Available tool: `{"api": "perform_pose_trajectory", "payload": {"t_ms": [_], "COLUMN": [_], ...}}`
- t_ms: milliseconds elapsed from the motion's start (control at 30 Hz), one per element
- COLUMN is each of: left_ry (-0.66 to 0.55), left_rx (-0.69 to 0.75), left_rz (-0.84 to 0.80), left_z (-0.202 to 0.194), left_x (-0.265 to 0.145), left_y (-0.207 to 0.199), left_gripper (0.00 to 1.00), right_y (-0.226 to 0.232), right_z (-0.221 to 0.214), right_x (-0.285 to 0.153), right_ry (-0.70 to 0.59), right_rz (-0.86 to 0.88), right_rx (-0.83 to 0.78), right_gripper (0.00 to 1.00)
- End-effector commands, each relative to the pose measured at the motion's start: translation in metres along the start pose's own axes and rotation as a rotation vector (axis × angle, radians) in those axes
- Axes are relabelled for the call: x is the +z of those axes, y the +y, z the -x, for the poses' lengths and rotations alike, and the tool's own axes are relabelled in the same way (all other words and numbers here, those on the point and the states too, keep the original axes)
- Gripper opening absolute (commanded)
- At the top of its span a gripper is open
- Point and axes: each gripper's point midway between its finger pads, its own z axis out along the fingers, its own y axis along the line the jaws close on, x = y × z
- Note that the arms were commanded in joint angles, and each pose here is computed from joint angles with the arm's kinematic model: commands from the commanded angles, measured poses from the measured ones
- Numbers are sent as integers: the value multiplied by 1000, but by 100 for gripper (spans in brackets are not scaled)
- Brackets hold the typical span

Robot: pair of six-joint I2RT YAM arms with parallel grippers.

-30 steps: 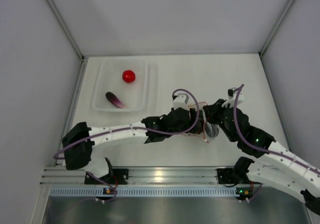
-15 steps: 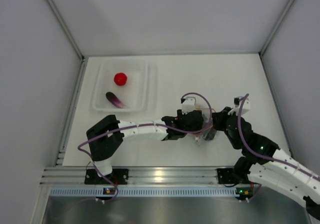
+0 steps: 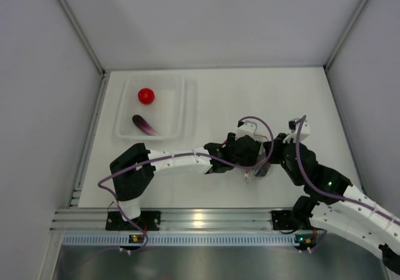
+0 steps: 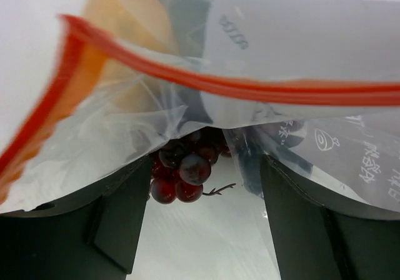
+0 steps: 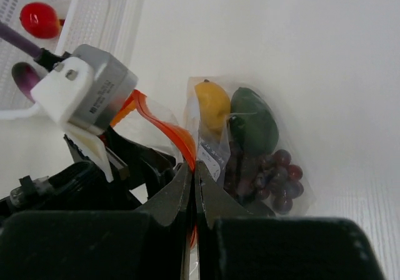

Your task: Open the zip-top bag and remove the fake food

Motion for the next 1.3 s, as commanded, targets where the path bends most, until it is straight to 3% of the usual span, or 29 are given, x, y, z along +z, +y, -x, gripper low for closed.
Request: {"api": "perform_pose_trajectory", "payload": {"t_ms": [0,333,500,633,933,1267], "left_ry": [12,-32,-28,-45,-135,-91], "left_rx": [129,300,385,477,502,498], "left_rz": [-110,-161,-262,-351,-279,-267], "left_z": [5,5,0,-7,-4,-23], "left_x": [-7,-28,-28,-20,17,39], "left_y": [-28,-40,-57,-73,-72,-72], "left_gripper": [76,80,88,89,88,86], "right_y": [11,8,3,9,8,2], "right_z": [25,37,25,18,0,-1], "right_x": [-12,-33,-36,-40,-34,-28], "right_ry": [-6,36,85,78,119,110], "right_rz": [36,56,62,131,134,87], "right_rx": [-47,-150,-198,-167,-154,-153], "right_gripper": [0,0,0,0,0,0]}}
